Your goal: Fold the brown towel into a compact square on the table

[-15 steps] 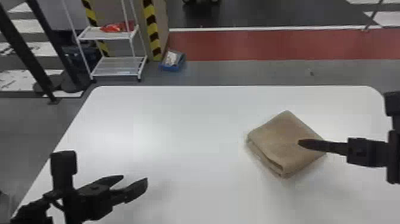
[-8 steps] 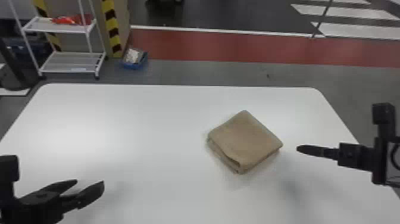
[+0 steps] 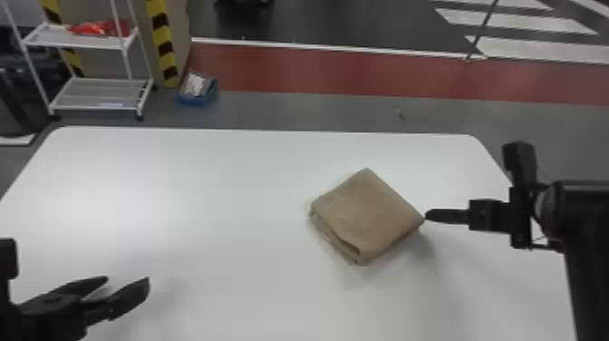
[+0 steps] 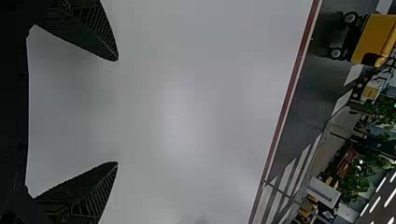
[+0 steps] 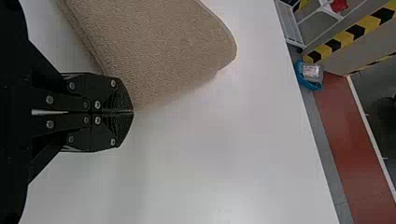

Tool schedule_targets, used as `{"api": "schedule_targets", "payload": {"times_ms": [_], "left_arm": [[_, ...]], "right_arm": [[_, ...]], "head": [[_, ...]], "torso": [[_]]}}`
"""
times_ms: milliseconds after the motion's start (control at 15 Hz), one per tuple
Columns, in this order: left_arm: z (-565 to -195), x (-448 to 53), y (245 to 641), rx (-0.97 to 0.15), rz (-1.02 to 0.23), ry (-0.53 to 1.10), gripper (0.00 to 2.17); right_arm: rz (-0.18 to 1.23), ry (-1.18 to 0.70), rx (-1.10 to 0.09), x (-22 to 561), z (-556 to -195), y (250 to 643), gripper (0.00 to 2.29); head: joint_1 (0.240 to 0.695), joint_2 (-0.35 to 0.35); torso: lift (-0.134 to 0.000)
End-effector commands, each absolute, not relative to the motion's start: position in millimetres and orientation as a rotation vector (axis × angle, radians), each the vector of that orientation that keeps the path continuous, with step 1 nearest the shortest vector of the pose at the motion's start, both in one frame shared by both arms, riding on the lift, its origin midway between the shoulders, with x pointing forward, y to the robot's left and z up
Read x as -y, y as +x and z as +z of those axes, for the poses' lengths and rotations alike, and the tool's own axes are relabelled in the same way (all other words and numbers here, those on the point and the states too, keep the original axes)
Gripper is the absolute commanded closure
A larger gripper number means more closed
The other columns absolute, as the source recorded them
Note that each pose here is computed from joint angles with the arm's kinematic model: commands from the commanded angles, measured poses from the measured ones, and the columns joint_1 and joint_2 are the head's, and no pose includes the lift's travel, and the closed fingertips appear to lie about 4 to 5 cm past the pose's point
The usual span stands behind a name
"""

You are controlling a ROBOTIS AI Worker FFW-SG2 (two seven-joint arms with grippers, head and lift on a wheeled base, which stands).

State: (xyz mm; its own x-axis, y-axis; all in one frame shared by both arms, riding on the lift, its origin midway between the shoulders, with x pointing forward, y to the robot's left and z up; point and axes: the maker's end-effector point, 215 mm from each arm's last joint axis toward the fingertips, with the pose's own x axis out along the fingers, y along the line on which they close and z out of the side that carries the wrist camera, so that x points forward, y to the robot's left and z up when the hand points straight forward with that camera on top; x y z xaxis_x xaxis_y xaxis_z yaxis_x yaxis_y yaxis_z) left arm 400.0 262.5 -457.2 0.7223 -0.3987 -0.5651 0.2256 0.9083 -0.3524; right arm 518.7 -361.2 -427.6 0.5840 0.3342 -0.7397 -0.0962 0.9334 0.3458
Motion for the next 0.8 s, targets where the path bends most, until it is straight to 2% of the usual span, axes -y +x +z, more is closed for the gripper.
{"api": "schedule_targets", "payload": {"times_ms": [0, 267, 533, 733], "left_arm": [[-459, -263, 401, -0.682, -0.346, -0.269, 0.09], [-461, -262, 402, -0.684, -0.346, -0.271, 0.09], [-462, -276, 403, -0.683, -0.327, -0.272, 0.09], [-459, -270, 406, -0.678, -0.337, -0.27, 0.09]], "right_arm": [[0.254, 0.271, -0.88, 358, -418, 542, 1.75], [0.278, 0.276, -0.884, 338, -421, 557, 1.75], [0.265, 0.366, -0.878, 356, -415, 513, 1.75], [0.241, 0.409, -0.877, 381, -410, 485, 1.75]], "head": [[0.695, -0.121], [0.695, -0.107], [0.695, -0.087], [0.695, -0.1]], "torso": [[-0.123], [-0.123], [-0.123], [-0.123]]}}
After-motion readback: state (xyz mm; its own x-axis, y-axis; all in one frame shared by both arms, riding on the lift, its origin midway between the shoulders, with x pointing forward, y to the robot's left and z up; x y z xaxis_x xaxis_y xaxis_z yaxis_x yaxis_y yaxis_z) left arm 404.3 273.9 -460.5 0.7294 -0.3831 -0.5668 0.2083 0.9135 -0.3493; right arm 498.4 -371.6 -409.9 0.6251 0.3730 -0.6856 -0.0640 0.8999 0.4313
